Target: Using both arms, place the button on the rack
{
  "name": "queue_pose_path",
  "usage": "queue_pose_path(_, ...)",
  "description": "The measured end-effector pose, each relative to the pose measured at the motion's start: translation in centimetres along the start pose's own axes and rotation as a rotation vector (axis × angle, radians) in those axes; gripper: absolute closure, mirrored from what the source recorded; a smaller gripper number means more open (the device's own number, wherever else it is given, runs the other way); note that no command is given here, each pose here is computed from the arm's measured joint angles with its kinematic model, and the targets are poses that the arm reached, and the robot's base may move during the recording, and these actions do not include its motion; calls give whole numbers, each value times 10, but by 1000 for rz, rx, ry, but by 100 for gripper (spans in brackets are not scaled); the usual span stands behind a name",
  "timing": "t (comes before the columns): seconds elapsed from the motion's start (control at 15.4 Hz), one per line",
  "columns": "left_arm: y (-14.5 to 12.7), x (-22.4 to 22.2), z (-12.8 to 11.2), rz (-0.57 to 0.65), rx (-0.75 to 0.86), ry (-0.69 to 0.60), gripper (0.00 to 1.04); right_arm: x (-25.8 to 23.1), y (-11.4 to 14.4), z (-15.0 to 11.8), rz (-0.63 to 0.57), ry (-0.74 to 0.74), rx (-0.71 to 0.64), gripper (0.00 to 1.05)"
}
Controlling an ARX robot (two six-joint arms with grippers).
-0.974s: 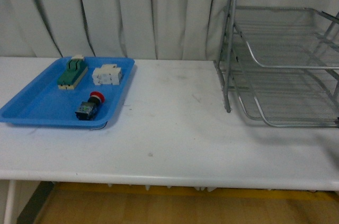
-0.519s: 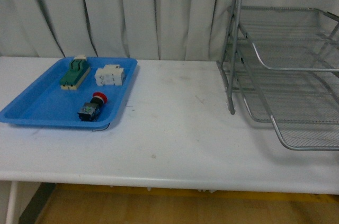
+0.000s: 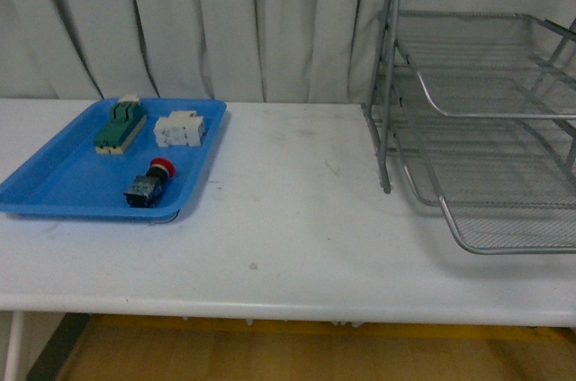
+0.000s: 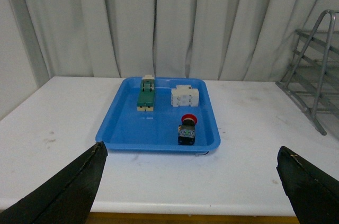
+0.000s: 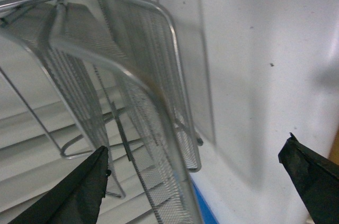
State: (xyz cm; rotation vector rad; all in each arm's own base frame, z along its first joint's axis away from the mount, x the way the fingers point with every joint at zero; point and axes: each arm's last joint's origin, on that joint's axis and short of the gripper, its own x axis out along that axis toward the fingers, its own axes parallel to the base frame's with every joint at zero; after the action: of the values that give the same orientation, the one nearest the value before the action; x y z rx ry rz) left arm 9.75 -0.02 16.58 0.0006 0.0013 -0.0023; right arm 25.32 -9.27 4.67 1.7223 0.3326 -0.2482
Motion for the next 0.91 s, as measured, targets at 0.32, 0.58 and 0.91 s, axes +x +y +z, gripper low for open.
queue_pose_path(0.32, 0, 0, 0, 0, 0, 0, 7, -30, 31, -15, 117, 40, -58, 6)
queue_pose_path(0.58, 0, 0, 0, 0, 0, 0, 7, -68, 55, -24, 251, 67, -89, 6)
queue_pose_path(0.91, 0, 0, 0, 0, 0, 0, 7, -150, 123, -80, 324, -237, -1174, 53)
